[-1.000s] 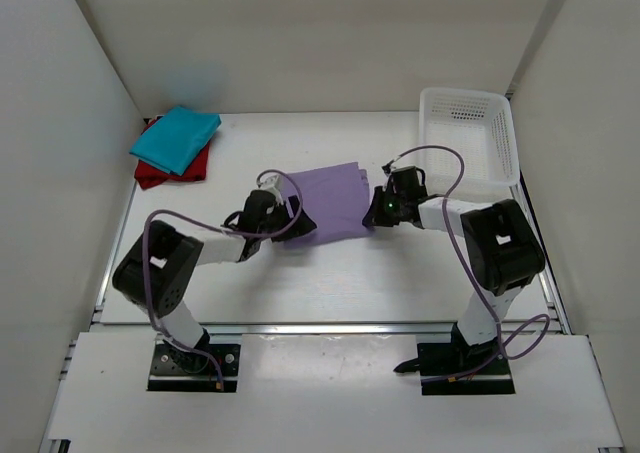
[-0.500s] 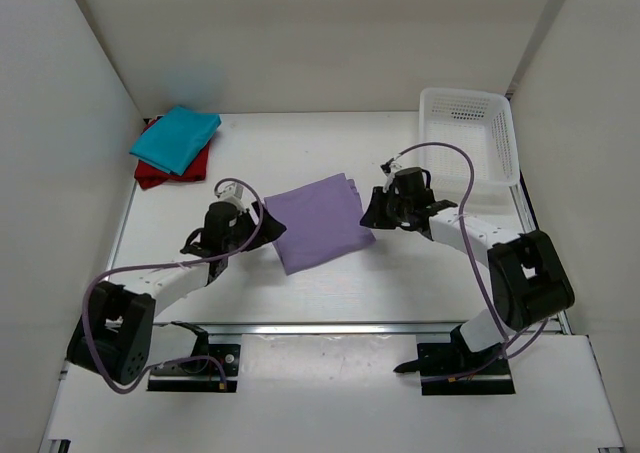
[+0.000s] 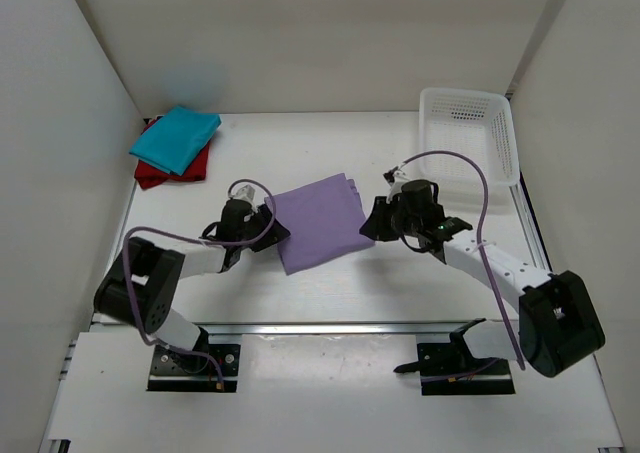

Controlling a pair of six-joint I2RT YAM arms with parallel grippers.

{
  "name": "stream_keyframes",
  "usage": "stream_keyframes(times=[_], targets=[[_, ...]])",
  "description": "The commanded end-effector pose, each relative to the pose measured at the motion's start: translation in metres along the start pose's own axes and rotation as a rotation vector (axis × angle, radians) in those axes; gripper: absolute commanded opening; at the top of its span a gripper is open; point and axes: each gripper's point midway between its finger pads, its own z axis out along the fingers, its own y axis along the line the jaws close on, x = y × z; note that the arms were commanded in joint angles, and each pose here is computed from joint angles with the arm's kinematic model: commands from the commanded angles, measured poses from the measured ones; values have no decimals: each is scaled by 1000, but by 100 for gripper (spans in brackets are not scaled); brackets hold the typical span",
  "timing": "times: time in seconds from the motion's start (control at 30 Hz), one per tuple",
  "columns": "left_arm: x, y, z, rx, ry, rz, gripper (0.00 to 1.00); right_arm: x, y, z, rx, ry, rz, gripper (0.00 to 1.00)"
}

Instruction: Fold and stack the t-shirts

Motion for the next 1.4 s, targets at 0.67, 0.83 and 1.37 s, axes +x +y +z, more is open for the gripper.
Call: stream_keyframes(times=[0.67,0.83,1.37], targets=[[-278,-125,51,22,-270,193,0,10,-10,-25,-83,-97,83,14],[-393,-75,3,-78,-422,148,0,7,-7,-23,-97,-87,81,14],[-337,183,-101,-258,-593,-439,98,46,9,-14,-160,2,60,14]])
